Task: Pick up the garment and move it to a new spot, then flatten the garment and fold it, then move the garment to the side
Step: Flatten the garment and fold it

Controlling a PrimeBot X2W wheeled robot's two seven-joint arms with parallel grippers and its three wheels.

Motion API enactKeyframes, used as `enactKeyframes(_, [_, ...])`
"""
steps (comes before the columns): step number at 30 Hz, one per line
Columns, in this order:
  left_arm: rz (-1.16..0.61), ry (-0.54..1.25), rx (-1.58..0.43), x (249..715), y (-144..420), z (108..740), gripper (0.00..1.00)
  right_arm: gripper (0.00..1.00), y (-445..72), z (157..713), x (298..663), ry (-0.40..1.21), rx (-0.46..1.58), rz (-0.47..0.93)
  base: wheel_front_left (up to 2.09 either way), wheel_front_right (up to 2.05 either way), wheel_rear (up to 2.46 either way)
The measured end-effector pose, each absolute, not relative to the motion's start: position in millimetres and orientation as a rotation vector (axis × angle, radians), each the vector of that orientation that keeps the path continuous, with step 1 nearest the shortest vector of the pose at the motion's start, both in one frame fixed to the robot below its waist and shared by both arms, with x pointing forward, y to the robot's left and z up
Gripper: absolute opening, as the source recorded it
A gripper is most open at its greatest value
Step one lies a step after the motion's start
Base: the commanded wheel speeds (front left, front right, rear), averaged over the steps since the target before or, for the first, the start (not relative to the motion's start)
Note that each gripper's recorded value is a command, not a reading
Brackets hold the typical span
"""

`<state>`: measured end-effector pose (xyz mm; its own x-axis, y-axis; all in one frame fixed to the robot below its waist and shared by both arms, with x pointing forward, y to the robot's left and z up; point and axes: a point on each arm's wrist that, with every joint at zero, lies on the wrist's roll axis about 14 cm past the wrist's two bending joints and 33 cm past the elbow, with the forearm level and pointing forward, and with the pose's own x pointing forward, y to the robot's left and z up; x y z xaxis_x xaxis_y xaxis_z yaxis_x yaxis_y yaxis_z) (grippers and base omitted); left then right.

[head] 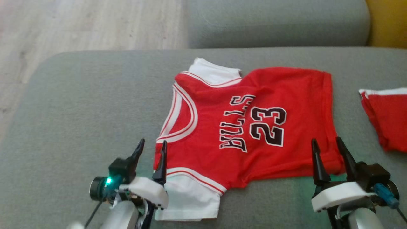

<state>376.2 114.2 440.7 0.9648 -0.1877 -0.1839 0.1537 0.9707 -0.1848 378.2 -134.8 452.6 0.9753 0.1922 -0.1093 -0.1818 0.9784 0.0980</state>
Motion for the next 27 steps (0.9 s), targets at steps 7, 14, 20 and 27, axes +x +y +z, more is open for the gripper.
enactKeyframes(7, [-0.237, 0.474, -0.086, 392, 105, 393, 1.00, 1.00, -152, 440, 377, 0.156, 0.101, 0.133, 0.00, 0.00, 0.00])
enactKeyframes(14, [-0.246, 0.577, 0.000, 404, 110, 368, 0.60, 1.00, -165, 433, 379, 0.175, 0.103, 0.094, 0.00, 0.00, 0.00])
enactKeyframes(20, [-0.315, 0.559, 0.023, 420, 100, 373, 0.00, 1.00, -169, 432, 382, 0.172, 0.103, 0.081, 0.00, 0.00, 0.00])
enactKeyframes(27, [-0.336, 0.369, 0.055, 468, 99, 415, 0.00, 1.00, -171, 430, 384, 0.174, 0.110, 0.073, 0.00, 0.00, 0.00])
